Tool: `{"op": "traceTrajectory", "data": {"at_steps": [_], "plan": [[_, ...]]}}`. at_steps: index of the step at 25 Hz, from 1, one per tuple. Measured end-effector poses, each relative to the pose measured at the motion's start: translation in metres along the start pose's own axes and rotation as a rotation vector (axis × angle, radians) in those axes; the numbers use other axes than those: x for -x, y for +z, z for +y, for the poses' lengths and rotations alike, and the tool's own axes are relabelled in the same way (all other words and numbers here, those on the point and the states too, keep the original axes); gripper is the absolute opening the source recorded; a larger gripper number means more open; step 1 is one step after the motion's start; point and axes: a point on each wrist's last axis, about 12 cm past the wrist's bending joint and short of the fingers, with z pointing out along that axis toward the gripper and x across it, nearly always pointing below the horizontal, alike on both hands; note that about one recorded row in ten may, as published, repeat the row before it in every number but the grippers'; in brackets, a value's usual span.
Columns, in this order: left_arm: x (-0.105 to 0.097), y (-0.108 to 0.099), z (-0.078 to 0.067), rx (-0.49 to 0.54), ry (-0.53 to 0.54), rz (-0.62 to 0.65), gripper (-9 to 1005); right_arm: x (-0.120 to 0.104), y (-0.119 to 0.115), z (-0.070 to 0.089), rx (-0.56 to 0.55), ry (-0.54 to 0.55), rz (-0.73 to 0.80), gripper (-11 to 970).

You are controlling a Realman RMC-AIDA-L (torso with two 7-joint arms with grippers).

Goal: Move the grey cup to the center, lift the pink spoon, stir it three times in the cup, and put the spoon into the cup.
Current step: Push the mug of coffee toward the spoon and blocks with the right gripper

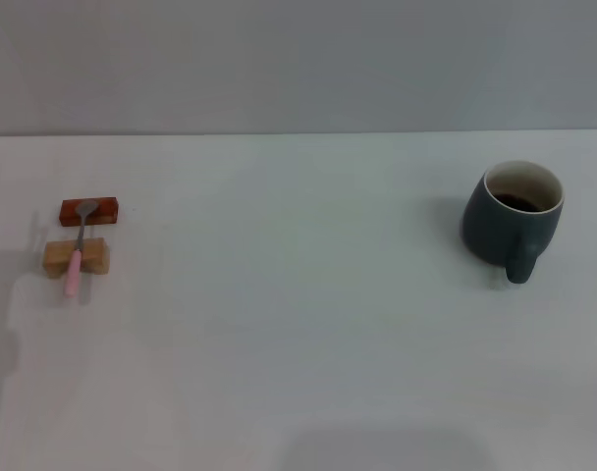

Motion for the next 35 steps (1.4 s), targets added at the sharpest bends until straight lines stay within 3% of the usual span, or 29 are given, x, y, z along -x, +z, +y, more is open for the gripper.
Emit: {"op": "traceTrajectory", "data": {"at_steps": [9,10,12,14,15,25,35], "plan": [[0.001,0.000,0.001,0.003,0.001,-0.005,833,0.013,0.032,0.032,0.091,-0.013,0.058,-2],[0.001,0.000,0.002,0.004,0.001,-0.006,833,0.017,0.039,0.043,0.121,-0.017,0.074,-2],[0.001,0.000,0.002,0.006,0.002,-0.005,833,0.018,0.043,0.049,0.139,-0.022,0.093,-2],[0.001,0.000,0.003,0.007,0.003,-0.005,833,0.021,0.055,0.074,0.210,-0.053,0.163,-2],[0.001,-0.001,0.003,0.008,0.003,-0.005,833,0.021,0.055,0.074,0.210,-0.053,0.163,-2],[0.002,0.001,0.002,0.003,0.001,-0.012,833,0.020,0.052,0.130,0.386,-0.129,0.250,-2],[0.003,0.002,-0.002,-0.004,-0.006,-0.015,833,0.018,0.043,0.159,0.488,-0.171,0.285,-3]]}}
